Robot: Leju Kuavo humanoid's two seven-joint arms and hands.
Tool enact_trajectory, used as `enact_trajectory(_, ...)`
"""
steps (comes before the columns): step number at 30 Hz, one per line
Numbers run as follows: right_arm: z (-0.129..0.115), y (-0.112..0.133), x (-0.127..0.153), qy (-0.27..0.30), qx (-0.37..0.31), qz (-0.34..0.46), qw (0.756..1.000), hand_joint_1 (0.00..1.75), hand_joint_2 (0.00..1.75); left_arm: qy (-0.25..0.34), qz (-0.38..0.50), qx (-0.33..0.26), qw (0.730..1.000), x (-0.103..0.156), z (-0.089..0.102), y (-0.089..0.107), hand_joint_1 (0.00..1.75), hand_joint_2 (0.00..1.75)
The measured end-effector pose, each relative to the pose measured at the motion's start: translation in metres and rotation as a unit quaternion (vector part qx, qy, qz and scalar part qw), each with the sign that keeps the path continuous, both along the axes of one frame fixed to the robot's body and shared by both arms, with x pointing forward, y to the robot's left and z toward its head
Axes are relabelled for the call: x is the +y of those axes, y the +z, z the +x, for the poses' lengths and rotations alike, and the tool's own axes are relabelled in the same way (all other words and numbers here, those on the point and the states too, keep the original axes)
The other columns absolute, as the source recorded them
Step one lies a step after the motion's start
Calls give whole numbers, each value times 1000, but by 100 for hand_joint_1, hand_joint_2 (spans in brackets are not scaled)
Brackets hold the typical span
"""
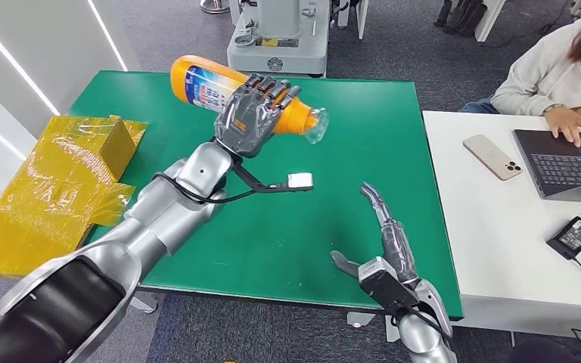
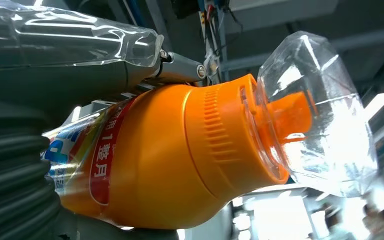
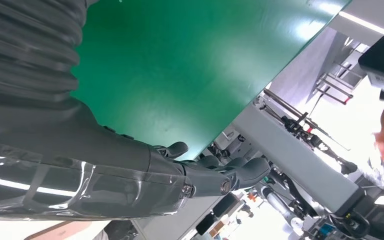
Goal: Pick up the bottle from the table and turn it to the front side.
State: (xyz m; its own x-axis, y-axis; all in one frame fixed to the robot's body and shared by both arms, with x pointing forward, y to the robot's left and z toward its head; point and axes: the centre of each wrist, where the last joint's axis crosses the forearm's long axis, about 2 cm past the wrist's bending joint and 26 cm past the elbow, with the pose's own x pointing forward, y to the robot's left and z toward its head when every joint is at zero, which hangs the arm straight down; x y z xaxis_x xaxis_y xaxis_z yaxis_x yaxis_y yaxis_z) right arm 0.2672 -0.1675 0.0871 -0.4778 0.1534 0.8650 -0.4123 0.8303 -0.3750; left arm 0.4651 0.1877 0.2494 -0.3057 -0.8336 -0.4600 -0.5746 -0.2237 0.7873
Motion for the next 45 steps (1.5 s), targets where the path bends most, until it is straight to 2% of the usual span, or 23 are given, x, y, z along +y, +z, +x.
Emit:
enact_trajectory(2, -2, -1, -2, 0, -1, 3, 1000, 0, 175, 21, 20, 0, 1000, 13, 5, 4, 175, 175)
enact_trajectory(5, -2, -1, -3, 0, -1, 5, 1000, 0, 175, 26, 25, 0, 999, 16, 7, 5, 175, 175)
enact_trajectory(6, -3, -3, -5, -3, -2, 7, 1000, 0, 175, 38, 38, 1, 999, 26, 10, 8, 175, 175)
enact_trajectory(10, -9, -9, -22, -16, -8, 26, 999, 0, 175, 115, 113, 3, 987, 111, 26, 28, 175, 175)
enact_trajectory(14, -8, -10, -25, -20, -6, 39, 999, 0, 175, 157, 112, 21, 981, 144, 26, 28, 175, 175)
enact_trajectory(19, -9, -11, -28, -22, -3, 47, 999, 0, 175, 226, 44, 84, 969, 182, 26, 34, 175, 175)
enact_trajectory(23, -8, -8, -29, -19, -5, 51, 998, 0, 175, 296, -57, 152, 941, 207, 27, 46, 175, 175)
enact_trajectory(26, -7, -6, -30, -9, 0, 57, 998, 0, 175, 337, -114, 181, 917, 225, 25, 52, 175, 175)
enact_trajectory(30, -1, -3, -32, -1, -1, 64, 998, 0, 175, 380, -133, 196, 894, 243, 22, 54, 175, 175)
enact_trajectory(35, 5, -2, -38, 5, -6, 75, 997, 0, 175, 420, -108, 215, 875, 251, 19, 51, 175, 175)
enact_trajectory(45, 6, -3, -43, -1, -6, 80, 997, 0, 175, 422, -92, 227, 873, 249, 19, 46, 175, 175)
